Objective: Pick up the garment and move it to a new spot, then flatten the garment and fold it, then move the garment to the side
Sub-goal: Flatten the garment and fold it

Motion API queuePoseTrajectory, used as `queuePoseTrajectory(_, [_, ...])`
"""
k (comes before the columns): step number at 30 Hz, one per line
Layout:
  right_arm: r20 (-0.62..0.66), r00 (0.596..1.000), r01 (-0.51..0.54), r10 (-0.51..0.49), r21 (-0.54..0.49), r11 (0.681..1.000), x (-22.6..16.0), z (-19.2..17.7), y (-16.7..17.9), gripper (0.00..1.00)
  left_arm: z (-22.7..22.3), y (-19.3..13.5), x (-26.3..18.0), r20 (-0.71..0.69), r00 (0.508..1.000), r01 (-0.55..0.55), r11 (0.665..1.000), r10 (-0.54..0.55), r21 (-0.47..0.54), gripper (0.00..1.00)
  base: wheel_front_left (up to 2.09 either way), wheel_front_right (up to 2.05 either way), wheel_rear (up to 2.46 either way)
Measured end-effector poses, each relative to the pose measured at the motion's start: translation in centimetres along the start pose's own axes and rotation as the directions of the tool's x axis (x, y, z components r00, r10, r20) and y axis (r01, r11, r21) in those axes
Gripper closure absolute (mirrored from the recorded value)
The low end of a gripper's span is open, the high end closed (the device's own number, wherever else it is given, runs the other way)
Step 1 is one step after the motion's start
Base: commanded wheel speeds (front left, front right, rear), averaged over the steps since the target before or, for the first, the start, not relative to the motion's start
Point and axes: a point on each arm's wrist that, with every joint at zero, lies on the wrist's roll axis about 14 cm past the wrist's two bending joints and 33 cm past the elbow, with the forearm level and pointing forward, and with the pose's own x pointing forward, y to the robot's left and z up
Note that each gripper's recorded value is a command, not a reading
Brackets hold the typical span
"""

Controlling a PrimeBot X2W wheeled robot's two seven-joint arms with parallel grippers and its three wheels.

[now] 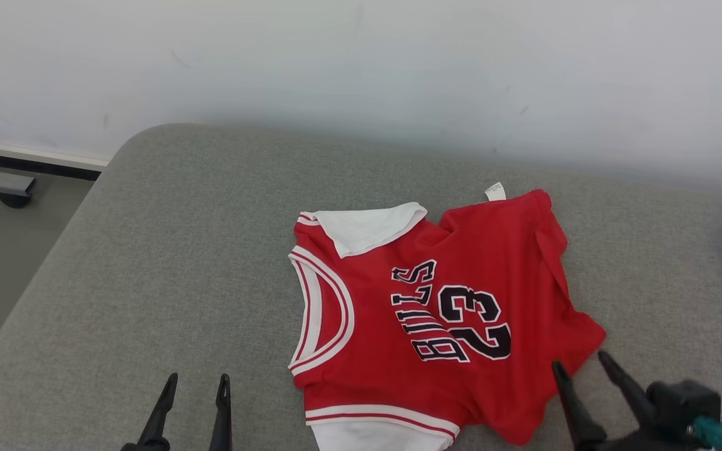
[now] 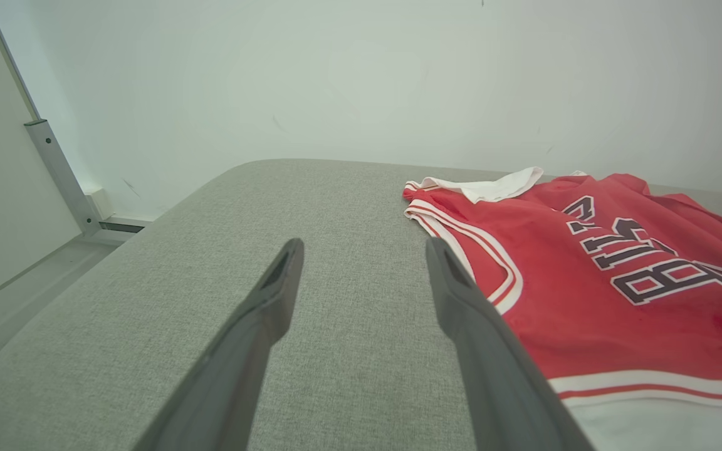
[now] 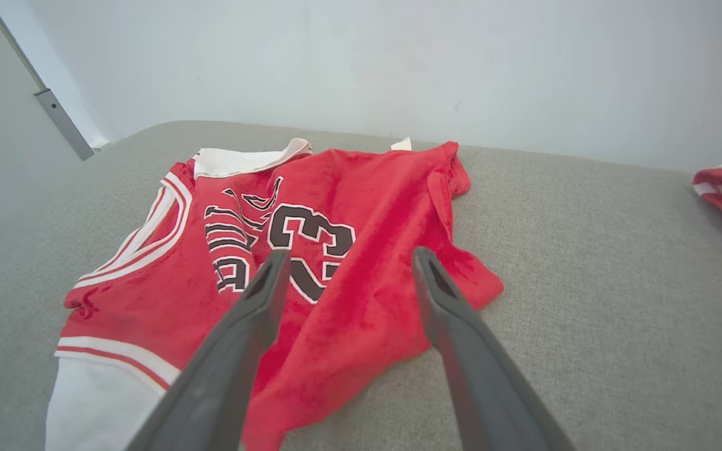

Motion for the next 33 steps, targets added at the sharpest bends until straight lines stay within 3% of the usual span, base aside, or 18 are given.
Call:
queuePoseTrajectory(12, [-0.022, 0.999, 0.044, -0.046, -0.107, 0.993, 5.6, 0.6, -4.6, 0.00, -0.1, 0.3, 0.5, -0.008, 1.000, -0.004, 1.000, 0.004, 0.006, 0.00, 0.00, 0.00, 0.00])
queuePoseTrajectory(21, [-0.158, 0.979, 0.115, -0.128, -0.084, 0.990, 8.2, -4.2, -8.1, 0.00, -0.4, 1.0, 0.5, -0.021, 0.999, -0.025, 1.000, 0.026, 0.013, 0.00, 0.00, 0.00, 0.00])
queuePoseTrajectory(29, [-0.243, 0.959, 0.139, -0.144, -0.036, 0.990, 8.4, -8.3, -8.0, 0.00, -0.6, 1.4, 0.5, -0.032, 0.999, -0.041, 0.999, 0.042, 0.019, 0.00, 0.00, 0.00, 0.00])
queuePoseTrajectory(30, [-0.246, 0.958, 0.142, -0.145, -0.028, 0.989, 8.4, -8.4, -7.9, 0.07, -0.7, 1.4, 0.6, -0.033, 0.999, -0.039, 0.999, 0.040, 0.019, 0.00, 0.00, 0.00, 0.00])
queuePoseTrajectory(31, [-0.247, 0.958, 0.144, -0.145, -0.022, 0.989, 8.5, -8.5, -7.8, 0.79, -0.7, 1.3, 0.6, -0.034, 0.999, -0.037, 0.999, 0.038, 0.019, 0.00, 0.00, 0.00, 0.00])
queuePoseTrajectory(32, [-0.240, 0.960, 0.144, -0.144, -0.016, 0.989, 8.7, -8.4, -7.7, 1.00, -0.7, 1.2, 0.7, -0.035, 0.999, -0.035, 0.999, 0.035, 0.019, 0.00, 0.00, 0.00, 0.00])
queuePoseTrajectory(33, [-0.230, 0.962, 0.146, -0.144, -0.010, 0.989, 8.8, -8.3, -7.6, 1.00, -0.8, 1.2, 0.7, -0.035, 0.999, -0.033, 0.999, 0.034, 0.019, 0.00, 0.00, 0.00, 0.00])
